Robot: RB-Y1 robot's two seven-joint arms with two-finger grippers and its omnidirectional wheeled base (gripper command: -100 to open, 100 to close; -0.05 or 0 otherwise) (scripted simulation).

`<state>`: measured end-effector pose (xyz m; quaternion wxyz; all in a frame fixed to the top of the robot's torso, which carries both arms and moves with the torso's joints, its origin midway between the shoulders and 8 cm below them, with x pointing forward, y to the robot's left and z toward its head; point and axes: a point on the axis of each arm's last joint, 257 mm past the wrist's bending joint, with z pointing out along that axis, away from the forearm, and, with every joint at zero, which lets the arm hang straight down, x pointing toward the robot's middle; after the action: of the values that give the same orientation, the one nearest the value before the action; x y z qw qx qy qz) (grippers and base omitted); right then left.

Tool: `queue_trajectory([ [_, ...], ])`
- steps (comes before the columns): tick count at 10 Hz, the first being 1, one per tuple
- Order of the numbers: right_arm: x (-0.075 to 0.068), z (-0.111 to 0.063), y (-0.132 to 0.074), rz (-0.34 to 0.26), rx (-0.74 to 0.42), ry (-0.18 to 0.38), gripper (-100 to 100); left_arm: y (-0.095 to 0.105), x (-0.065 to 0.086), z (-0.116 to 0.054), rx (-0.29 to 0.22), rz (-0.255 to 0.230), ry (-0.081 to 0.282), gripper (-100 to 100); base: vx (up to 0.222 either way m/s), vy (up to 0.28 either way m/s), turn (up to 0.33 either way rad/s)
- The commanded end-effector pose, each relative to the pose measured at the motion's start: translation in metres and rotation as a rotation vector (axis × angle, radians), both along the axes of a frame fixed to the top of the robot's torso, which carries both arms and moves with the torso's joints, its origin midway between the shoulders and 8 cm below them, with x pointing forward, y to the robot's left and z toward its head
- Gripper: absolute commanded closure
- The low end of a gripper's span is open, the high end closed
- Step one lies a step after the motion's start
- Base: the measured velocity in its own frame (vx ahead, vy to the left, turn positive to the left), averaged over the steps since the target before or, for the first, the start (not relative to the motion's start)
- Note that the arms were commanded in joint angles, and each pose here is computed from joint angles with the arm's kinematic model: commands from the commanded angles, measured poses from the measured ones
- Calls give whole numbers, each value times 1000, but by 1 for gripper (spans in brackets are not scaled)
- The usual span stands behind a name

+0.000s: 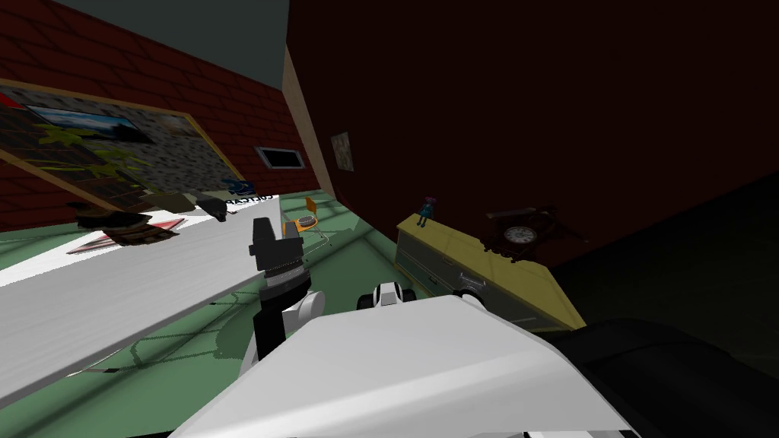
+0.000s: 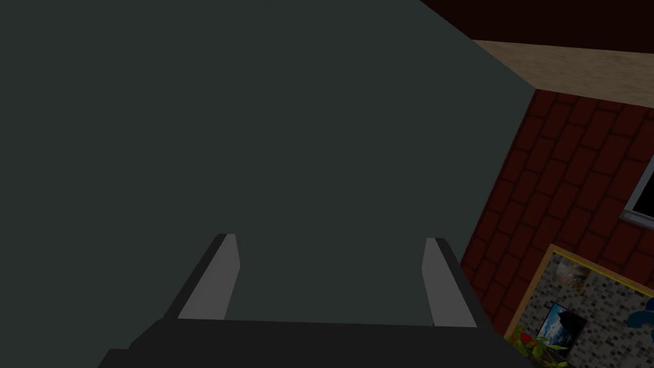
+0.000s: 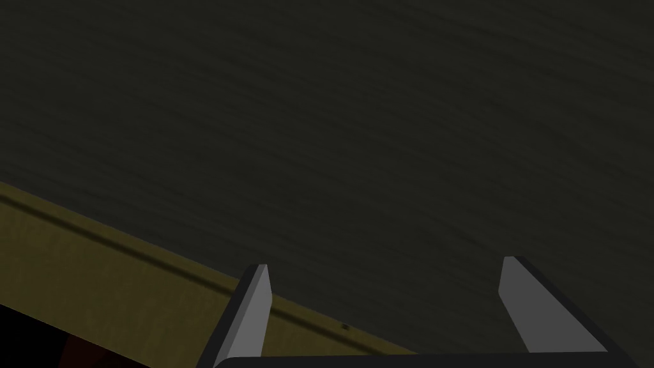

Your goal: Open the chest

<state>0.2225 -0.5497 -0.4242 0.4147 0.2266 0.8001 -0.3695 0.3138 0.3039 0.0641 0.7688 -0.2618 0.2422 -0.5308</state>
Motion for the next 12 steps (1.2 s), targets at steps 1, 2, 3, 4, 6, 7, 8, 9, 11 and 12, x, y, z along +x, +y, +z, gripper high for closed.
queue_trajectory([
  [1,-8,10,-24,-27,-45,11,-100,0,0,0,0,0,0,0,-5,0,5],
  [2,-8,10,-24,-27,-45,11,-100,0,0,0,0,0,0,0,11,0,12],
  [3,-8,10,-24,-27,-45,11,-100,0,0,0,0,0,0,0,11,9,-10],
  [4,-8,10,-24,-27,-45,11,-100,0,0,0,0,0,0,0,12,16,9],
  [6,-12,3,-4,-10,-58,47,-100,0,0,0,0,0,0,0,-18,47,47],
  [7,-14,3,-4,-13,-77,62,-100,0,0,0,0,0,0,0,-9,15,61],
  [8,-16,3,-5,-16,-98,77,-100,0,0,0,0,0,0,0,-10,7,48],
  [9,-18,4,-5,-19,-121,94,-100,0,0,0,0,0,0,0,-2,3,66],
  [11,-23,5,-6,-25,-169,129,-100,0,0,0,0,0,0,0,1,-2,57],
  [12,-25,5,-6,-28,-194,146,-100,0,0,0,0,0,0,0,5,7,56],
])
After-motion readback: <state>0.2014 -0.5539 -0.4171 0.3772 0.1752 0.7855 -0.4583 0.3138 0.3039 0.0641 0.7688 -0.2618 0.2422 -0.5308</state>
